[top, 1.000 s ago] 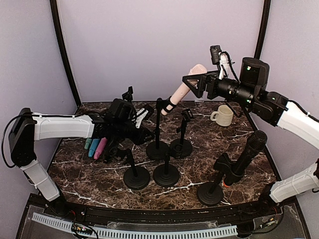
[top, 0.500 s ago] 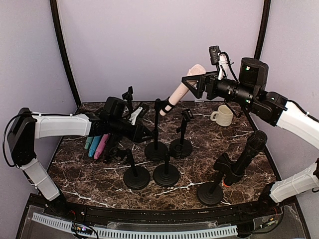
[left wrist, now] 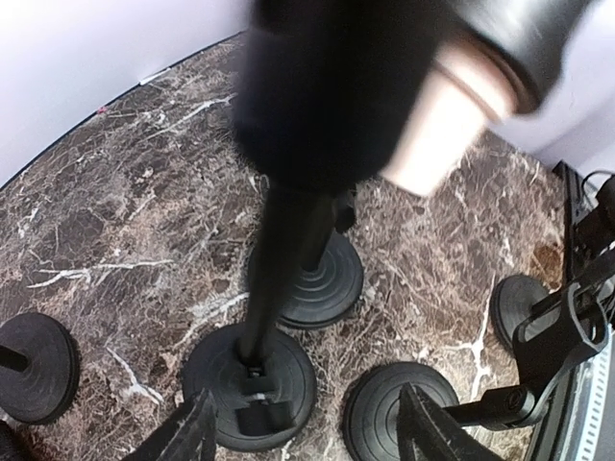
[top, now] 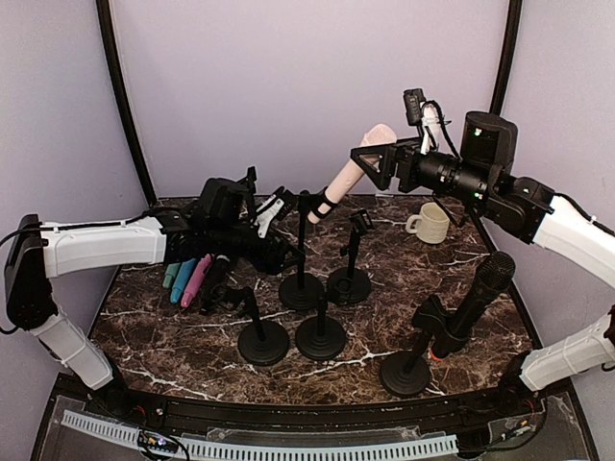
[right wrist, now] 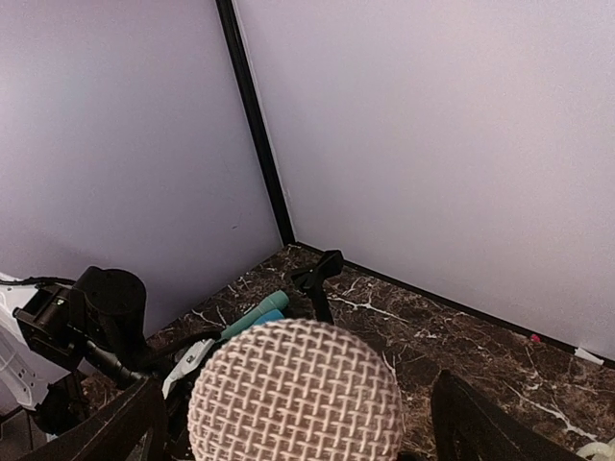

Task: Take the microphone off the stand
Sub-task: Unscrew the knob on the microphone stand.

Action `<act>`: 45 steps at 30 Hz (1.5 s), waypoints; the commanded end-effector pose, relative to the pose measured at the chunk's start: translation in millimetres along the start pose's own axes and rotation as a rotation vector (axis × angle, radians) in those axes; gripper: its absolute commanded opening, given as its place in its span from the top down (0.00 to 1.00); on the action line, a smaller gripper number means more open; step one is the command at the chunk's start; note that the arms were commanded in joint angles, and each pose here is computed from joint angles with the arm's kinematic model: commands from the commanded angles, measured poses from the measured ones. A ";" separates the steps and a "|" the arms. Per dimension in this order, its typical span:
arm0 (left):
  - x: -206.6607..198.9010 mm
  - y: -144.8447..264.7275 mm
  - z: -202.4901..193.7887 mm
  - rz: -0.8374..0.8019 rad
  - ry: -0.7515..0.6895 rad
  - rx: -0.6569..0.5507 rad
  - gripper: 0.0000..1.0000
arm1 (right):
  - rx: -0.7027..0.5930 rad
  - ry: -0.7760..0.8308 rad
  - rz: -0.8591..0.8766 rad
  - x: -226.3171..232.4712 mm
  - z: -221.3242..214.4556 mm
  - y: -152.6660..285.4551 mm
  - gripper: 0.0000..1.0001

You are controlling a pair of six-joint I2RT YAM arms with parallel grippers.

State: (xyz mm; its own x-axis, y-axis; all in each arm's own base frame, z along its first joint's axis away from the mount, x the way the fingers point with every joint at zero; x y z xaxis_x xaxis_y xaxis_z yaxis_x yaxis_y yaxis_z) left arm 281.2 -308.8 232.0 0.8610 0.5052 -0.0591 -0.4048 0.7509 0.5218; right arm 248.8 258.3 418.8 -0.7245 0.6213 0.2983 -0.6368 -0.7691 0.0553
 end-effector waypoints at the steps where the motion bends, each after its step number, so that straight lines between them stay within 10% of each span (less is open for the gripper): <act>1: -3.2 -2.7 -5.9 0.131 -0.116 0.077 0.33 | -0.057 -0.003 0.010 4.5 11.2 7.4 0.03; 9: -5.3 -17.9 -17.0 0.240 -0.160 0.139 0.34 | -0.061 -0.005 0.009 4.5 11.9 7.6 0.03; 27: -4.1 -23.1 -23.9 0.250 -0.114 0.139 0.82 | -0.062 -0.005 0.006 3.8 10.9 8.0 0.03; 45: -26.1 -22.7 -39.4 0.064 0.055 0.080 1.00 | -0.094 -0.013 0.025 7.5 17.7 14.0 0.04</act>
State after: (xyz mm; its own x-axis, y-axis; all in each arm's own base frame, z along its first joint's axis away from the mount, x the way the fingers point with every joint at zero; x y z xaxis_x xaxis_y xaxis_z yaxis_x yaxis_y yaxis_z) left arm 275.0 -319.1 193.6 0.7743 0.6300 0.0597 -0.5331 0.5985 0.5980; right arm 247.0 255.5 419.9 -0.7200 0.6239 0.3040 -0.6429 -0.7645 0.0463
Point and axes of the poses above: each gripper's point midway between its finger pads, its own y axis back along the fingers, its own x axis along the line the jaws close on, z = x × y, the point moved 6 cm from there along y, back along the fingers, and after that the axes turned 6 degrees about -y, right-handed, at the moved point
